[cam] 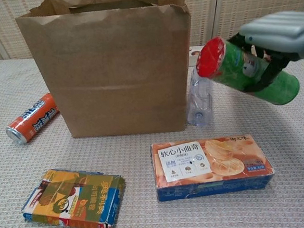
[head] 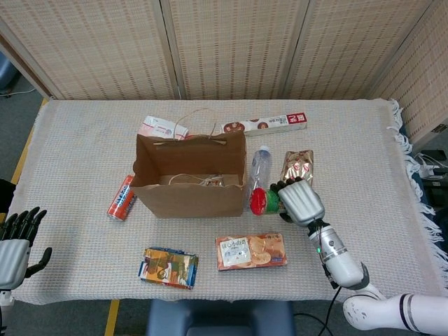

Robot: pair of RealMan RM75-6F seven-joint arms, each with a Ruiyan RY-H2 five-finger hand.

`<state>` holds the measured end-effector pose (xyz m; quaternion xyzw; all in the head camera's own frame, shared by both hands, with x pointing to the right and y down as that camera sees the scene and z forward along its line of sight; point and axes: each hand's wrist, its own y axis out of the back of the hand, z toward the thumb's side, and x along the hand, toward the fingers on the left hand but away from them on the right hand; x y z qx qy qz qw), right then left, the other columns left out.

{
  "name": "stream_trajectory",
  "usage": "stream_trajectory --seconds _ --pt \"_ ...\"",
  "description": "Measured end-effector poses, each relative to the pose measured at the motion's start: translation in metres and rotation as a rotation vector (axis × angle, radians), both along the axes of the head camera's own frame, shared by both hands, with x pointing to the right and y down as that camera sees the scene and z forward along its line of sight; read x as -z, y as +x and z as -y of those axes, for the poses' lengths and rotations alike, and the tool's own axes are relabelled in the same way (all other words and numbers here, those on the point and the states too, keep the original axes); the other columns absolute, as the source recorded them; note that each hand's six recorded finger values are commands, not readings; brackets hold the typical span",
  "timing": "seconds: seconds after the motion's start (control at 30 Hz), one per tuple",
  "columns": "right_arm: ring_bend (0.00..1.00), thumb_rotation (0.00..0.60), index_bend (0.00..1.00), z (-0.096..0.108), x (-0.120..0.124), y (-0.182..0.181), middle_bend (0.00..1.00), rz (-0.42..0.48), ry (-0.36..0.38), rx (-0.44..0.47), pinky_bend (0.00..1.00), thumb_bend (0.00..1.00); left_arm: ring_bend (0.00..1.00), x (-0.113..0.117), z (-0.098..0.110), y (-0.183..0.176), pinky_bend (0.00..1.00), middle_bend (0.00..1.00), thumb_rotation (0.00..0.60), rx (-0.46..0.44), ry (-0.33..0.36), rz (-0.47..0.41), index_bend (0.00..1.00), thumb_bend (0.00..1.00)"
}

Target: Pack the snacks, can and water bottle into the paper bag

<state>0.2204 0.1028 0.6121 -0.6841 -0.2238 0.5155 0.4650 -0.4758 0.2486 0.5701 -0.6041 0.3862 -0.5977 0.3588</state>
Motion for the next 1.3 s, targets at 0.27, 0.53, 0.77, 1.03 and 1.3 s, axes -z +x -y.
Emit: stream_trajectory --seconds 0.27,0.53,0.77,1.03,1.3 --pt "0.60 0.600 0.67 0.044 0.070 -0.004 0.59 0.132 0.173 -0.069 0.57 0.35 0.00 0.000 0.000 0.000 0.00 0.00 0.600 0.002 0.002 0.003 0.04 0.39" --pt "0.60 0.600 0.67 0.074 0.124 -0.059 0.59 0.294 0.321 -0.068 0.57 0.35 0.00 0.000 0.000 0.000 0.00 0.00 0.600 0.004 0.002 -0.002 0.04 0.39" --pt "0.60 0.600 0.67 0.080 0.144 -0.121 0.59 0.379 0.389 -0.041 0.57 0.36 0.00 0.000 0.000 -0.001 0.00 0.00 0.600 0.004 0.001 -0.006 0.05 0.39" --pt "0.60 0.600 0.67 0.074 0.133 -0.182 0.59 0.340 0.474 0.044 0.57 0.35 0.00 0.000 0.000 -0.001 0.00 0.00 0.600 0.004 0.003 -0.012 0.05 0.39" --pt "0.60 0.600 0.67 0.069 0.104 -0.200 0.59 0.174 0.556 0.133 0.57 0.36 0.00 0.001 0.000 -0.002 0.00 0.00 0.600 0.002 0.003 -0.021 0.06 0.39"
